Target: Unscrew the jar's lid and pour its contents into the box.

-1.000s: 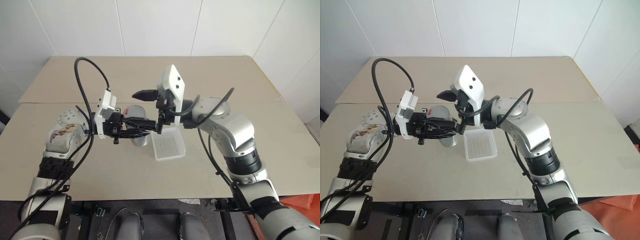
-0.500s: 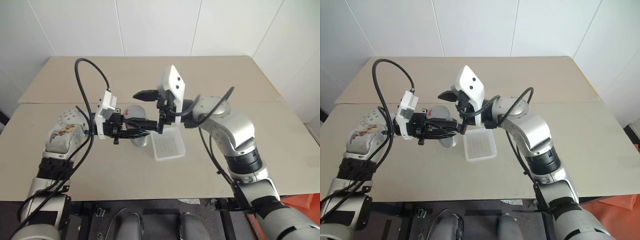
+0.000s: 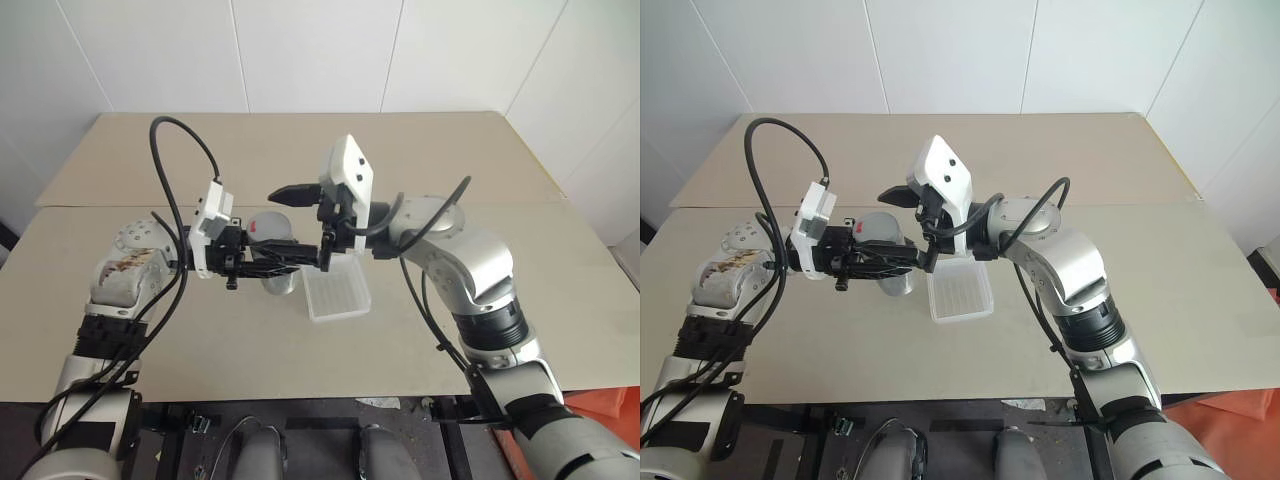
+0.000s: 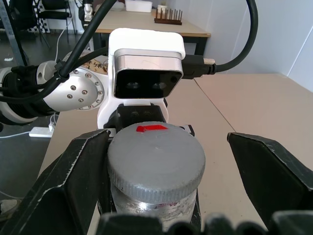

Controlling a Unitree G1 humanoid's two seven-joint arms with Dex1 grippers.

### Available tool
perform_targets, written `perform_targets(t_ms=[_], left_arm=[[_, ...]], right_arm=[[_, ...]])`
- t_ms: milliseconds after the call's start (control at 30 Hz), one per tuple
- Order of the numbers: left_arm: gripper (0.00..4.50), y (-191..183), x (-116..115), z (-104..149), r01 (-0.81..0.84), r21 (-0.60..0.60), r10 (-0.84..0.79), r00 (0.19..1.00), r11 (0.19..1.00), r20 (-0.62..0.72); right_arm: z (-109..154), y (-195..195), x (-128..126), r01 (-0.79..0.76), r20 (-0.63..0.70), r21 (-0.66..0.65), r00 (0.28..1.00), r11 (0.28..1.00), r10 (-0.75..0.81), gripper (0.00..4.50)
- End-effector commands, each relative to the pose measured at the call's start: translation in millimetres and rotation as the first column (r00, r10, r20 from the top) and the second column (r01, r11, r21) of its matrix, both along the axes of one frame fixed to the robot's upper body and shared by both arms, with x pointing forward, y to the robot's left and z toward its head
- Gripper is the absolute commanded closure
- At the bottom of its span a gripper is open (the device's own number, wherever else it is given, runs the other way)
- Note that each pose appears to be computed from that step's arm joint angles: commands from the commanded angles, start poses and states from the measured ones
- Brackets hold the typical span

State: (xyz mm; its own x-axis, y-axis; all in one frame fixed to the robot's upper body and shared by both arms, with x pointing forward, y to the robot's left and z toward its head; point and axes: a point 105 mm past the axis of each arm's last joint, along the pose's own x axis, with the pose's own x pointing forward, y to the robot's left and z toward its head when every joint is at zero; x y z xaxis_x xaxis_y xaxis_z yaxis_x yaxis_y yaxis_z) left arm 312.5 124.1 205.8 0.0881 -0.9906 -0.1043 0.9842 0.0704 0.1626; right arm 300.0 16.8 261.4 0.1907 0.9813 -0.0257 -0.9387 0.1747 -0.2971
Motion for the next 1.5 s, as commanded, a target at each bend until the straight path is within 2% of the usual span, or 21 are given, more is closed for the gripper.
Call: perform_targets(t_ms=[33,533,733,1033,1267,1500], left_arm=[[2.57,1,-5,11,0.012,-0.003,-0.011,0.999,1.000,0.049],[2.57,1,-5,10,0.012,-0.001,-0.012,0.999,1.000,0.050],[2.57,1,-5,10,0.010,-0.001,-0.010,0.999,1.000,0.050],[2.57,1,-5,6,0.009,0.010,-0.010,0.999,1.000,0.044],[2.57,3,-6,-8,0.012,0.057,-0.014,0.999,0.998,0.032],[2.57,3,-6,-10,0.001,0.044,-0.002,1.000,0.999,0.028]], right_arm=[[12,0,-8,-0.026,0.039,0.023,0.999,0.999,0.025,0.01],[6,2,-8,-0.036,0.013,-0.011,0.999,0.999,0.036,0.01],[8,3,-6,-0.026,0.011,-0.003,1.000,1.000,0.026,1.73],[18,-1,-5,-0.017,-0.012,0.052,1.000,0.999,0.017,1.73],[33,-15,-5,-0.036,-0.049,0.105,0.998,0.994,0.041,1.73],[35,-27,-1,0.021,-0.040,0.109,0.999,0.994,-0.017,1.73]])
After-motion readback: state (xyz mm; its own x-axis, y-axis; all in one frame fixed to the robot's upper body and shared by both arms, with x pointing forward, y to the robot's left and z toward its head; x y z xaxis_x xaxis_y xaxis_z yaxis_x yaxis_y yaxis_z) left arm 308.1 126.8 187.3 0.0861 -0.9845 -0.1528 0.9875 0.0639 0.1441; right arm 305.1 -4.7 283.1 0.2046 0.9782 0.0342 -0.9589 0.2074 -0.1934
